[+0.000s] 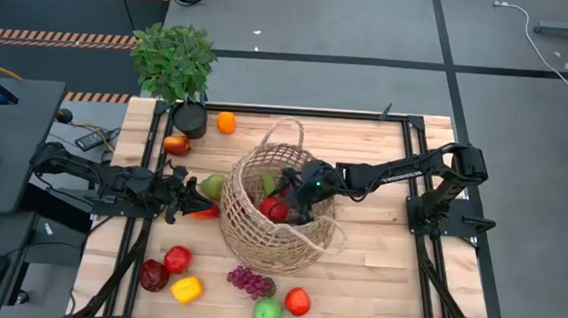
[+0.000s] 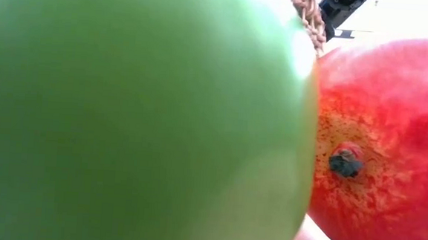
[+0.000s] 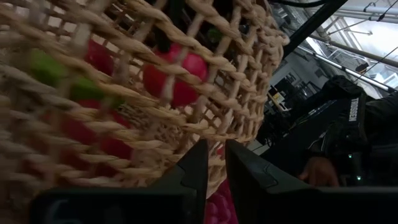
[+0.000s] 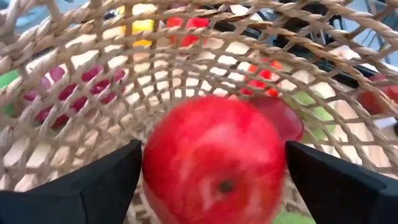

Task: Build produce basket
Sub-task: Put the apple into the basket, then put the mango into the basket

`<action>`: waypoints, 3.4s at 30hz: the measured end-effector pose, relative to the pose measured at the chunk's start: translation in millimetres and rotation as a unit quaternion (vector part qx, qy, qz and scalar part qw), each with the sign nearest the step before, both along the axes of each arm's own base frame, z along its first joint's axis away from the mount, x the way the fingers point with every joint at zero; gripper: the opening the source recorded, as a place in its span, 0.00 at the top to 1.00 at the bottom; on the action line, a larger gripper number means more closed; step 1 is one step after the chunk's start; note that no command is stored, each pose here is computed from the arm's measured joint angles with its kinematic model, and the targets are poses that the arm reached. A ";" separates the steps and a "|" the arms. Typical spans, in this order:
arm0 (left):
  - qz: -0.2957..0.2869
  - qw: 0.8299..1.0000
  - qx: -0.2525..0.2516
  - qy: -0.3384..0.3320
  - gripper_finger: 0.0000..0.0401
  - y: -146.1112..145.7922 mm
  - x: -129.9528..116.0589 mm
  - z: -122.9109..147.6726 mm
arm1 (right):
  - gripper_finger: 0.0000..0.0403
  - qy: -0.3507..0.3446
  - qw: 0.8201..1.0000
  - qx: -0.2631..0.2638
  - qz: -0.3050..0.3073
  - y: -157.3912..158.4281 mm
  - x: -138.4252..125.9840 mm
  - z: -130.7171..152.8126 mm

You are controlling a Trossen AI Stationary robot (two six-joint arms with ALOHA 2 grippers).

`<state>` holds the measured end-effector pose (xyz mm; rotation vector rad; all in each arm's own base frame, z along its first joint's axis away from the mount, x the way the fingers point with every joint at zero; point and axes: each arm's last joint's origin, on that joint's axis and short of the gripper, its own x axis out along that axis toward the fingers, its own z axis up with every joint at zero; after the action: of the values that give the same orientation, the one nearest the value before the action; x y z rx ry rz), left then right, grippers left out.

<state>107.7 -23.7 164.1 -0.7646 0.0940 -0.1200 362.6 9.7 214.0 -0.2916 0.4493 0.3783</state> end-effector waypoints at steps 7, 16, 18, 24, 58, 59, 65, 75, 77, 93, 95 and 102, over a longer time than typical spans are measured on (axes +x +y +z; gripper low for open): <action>0.000 1.000 0.000 0.000 0.85 0.0 0.0 0.0 | 0.01 0.004 1.000 0.010 -0.011 -4.4 0.1 0.0; 0.000 1.000 0.000 0.000 0.85 0.0 0.0 0.0 | 0.02 -0.061 0.996 -0.038 -0.058 -8.9 5.7 9.8; 0.000 1.000 0.000 0.000 0.86 0.0 0.0 0.0 | 0.02 -0.098 0.991 -0.052 -0.077 -10.5 8.3 16.3; 0.000 1.000 0.000 0.000 0.84 0.0 0.0 -0.1 | 0.02 -0.197 0.971 -0.060 -0.119 -15.0 11.9 36.7; 0.000 1.000 0.000 0.000 0.85 0.0 0.0 -0.1 | 0.02 -0.256 0.882 0.071 -0.389 -63.6 -143.6 174.5; 0.000 1.000 0.000 0.000 0.85 0.0 0.0 -0.1 | 0.03 -0.249 0.887 0.092 -0.379 -62.7 -151.4 176.2; 0.000 1.000 0.000 0.000 0.86 0.0 0.0 -0.2 | 0.10 -0.234 0.902 0.160 -0.325 -48.6 -196.3 187.9; 0.000 1.000 0.000 0.000 0.85 0.0 0.0 0.0 | 0.20 -0.236 0.896 0.239 -0.289 -23.3 -272.9 195.4; 0.000 1.000 0.000 0.000 0.86 0.0 0.0 0.0 | 0.22 -0.241 0.894 0.255 -0.279 -19.6 -287.5 194.6; 0.127 0.977 -0.170 -0.012 0.86 7.2 0.2 2.9 | 0.28 -0.300 0.831 0.401 -0.242 -14.9 -316.7 114.0; 0.141 0.975 -0.171 -0.016 0.86 8.0 0.1 3.2 | 0.28 -0.308 0.822 0.417 -0.236 -15.3 -311.5 102.7; 0.168 0.971 -0.170 -0.021 0.85 9.6 -0.2 3.2 | 0.28 -0.314 0.803 0.451 -0.231 -16.7 -296.3 73.4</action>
<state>107.6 -14.1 167.3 -1.1085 -0.0993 0.1754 66.3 -6.9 287.4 0.6214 -0.3488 -0.0300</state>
